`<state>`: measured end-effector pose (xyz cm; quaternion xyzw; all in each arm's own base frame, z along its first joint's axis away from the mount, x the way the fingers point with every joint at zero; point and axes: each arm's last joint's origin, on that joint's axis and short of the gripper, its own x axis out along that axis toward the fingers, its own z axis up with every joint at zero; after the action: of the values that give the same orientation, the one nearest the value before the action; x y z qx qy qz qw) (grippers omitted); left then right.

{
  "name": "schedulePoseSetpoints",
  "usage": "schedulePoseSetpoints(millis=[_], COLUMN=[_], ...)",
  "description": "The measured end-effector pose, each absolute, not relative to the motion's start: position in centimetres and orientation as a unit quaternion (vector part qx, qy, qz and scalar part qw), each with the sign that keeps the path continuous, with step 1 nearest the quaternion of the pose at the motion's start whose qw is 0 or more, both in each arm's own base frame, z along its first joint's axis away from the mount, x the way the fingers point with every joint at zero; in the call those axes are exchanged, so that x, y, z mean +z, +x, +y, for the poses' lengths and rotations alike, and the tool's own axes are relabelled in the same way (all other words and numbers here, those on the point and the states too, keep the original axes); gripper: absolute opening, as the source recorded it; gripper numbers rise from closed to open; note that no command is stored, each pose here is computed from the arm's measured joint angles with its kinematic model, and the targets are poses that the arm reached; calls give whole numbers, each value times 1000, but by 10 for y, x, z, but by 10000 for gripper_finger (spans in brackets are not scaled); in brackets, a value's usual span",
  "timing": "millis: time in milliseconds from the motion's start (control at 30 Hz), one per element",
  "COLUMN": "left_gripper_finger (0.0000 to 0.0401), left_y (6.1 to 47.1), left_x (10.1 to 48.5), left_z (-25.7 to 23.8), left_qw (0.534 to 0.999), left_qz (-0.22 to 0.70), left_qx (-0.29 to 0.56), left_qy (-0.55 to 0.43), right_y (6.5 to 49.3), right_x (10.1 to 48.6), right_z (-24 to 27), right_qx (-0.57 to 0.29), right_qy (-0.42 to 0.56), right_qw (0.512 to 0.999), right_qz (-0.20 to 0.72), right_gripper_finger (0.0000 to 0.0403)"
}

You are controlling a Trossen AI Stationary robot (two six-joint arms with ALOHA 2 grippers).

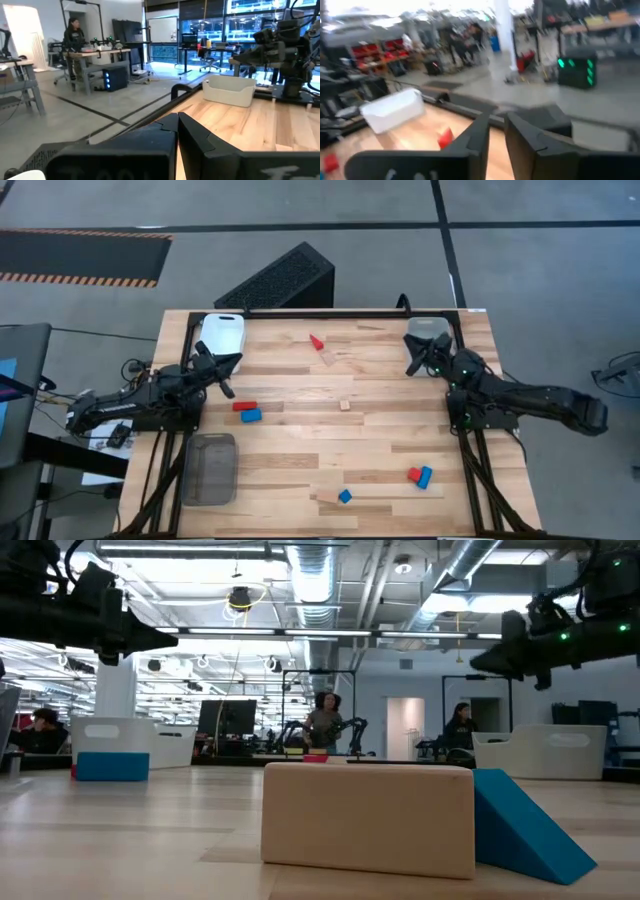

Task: Sort & place blocks by color
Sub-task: Put the top red block into the white bin

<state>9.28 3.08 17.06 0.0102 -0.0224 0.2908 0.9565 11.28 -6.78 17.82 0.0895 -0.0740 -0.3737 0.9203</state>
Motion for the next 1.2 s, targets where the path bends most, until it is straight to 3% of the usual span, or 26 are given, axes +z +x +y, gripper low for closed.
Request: schedulePoseSetpoints(millis=[233,433,667,967,1200], left_gripper_finger=[0,0,0,0,0], left_y=[93,92,90,90,91], left_x=[171,173,179,171,170], left_z=[30,31,34,38,38], left_qw=[959,951,937,935,939], left_qz=[-19,-15,-36,-1,5], left_qx=[282,303,334,346,338], left_qy=[20,66,98,73,69], right_y=[119,132,152,176,185], right_x=[184,167,176,200,211], right_z=[-68,-62,-64,-80,-103], right_qx=[-320,-290,-286,-359,-401], right_qy=[116,161,117,27,42], right_qw=[933,942,951,933,915], right_qz=[-114,-49,-18,1,-8], right_gripper_finger=[169,212,219,218,219])
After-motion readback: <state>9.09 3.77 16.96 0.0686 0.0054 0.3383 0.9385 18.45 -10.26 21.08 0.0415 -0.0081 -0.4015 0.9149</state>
